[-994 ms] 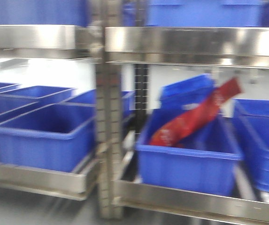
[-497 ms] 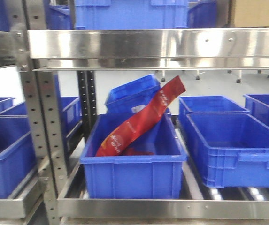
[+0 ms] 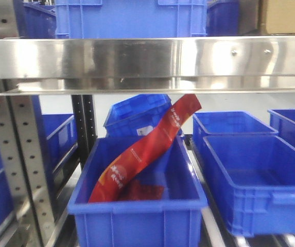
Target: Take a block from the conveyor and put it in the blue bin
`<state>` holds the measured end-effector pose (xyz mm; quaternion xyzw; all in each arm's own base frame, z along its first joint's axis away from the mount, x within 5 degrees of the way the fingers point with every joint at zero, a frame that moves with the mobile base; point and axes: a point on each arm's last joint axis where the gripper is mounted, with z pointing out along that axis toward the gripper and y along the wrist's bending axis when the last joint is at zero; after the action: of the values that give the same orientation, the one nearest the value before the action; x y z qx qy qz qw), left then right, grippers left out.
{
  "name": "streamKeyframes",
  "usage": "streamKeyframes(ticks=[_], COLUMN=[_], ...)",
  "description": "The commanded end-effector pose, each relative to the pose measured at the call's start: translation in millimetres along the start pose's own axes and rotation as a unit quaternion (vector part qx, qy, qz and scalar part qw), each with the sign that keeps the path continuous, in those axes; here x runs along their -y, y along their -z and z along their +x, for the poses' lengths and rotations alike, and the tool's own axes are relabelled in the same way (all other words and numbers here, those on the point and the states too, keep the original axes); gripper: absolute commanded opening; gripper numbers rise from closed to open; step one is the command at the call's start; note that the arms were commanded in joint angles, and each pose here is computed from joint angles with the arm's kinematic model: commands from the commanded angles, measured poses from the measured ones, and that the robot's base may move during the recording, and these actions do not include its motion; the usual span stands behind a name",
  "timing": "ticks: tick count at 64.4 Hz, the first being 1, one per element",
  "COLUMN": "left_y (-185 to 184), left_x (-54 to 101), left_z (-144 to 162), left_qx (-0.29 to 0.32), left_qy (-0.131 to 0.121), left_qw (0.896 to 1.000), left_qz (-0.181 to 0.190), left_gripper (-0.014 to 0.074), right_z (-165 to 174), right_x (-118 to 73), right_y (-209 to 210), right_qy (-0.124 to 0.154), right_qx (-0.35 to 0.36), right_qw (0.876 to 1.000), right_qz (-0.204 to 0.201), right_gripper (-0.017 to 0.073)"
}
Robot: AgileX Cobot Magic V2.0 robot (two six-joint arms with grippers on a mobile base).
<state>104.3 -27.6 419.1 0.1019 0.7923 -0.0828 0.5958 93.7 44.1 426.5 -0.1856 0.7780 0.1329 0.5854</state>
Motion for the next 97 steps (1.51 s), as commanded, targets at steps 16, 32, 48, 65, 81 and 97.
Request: streamKeyframes(ticks=[16, 32, 48, 65, 81, 97], left_y=[1.8, 1.8, 1.8, 1.8, 1.8, 1.8], left_x=[1.0, 1.0, 1.0, 1.0, 1.0, 1.0], left_z=[-2.3, -2.3, -2.3, -2.3, -2.3, -2.3], left_qx=[0.015, 0.015, 0.015, 0.015, 0.015, 0.015], left_qy=[0.004, 0.004, 0.004, 0.004, 0.004, 0.004], left_qw=[1.000, 1.000, 1.000, 1.000, 1.000, 1.000], left_qz=[0.005, 0.005, 0.005, 0.005, 0.005, 0.005], left_gripper=[-0.0111, -0.0111, -0.0111, -0.0111, -0.0111, -0.0111], right_z=[-1.7, -1.7, -1.7, -1.7, -1.7, -1.7], right_x=[0.5, 0.5, 0.5, 0.5, 0.5, 0.5], right_y=[0.9, 0.9, 0.9, 0.9, 0.9, 0.9], right_qy=[0.005, 0.005, 0.005, 0.005, 0.005, 0.005], right_qx=[0.012, 0.012, 0.012, 0.012, 0.012, 0.012], right_qw=[1.000, 1.000, 1.000, 1.000, 1.000, 1.000], right_qz=[0.003, 0.003, 0.003, 0.003, 0.003, 0.003], right_gripper=[-0.0154, -0.0154, -0.0154, -0.0154, -0.0154, -0.0154])
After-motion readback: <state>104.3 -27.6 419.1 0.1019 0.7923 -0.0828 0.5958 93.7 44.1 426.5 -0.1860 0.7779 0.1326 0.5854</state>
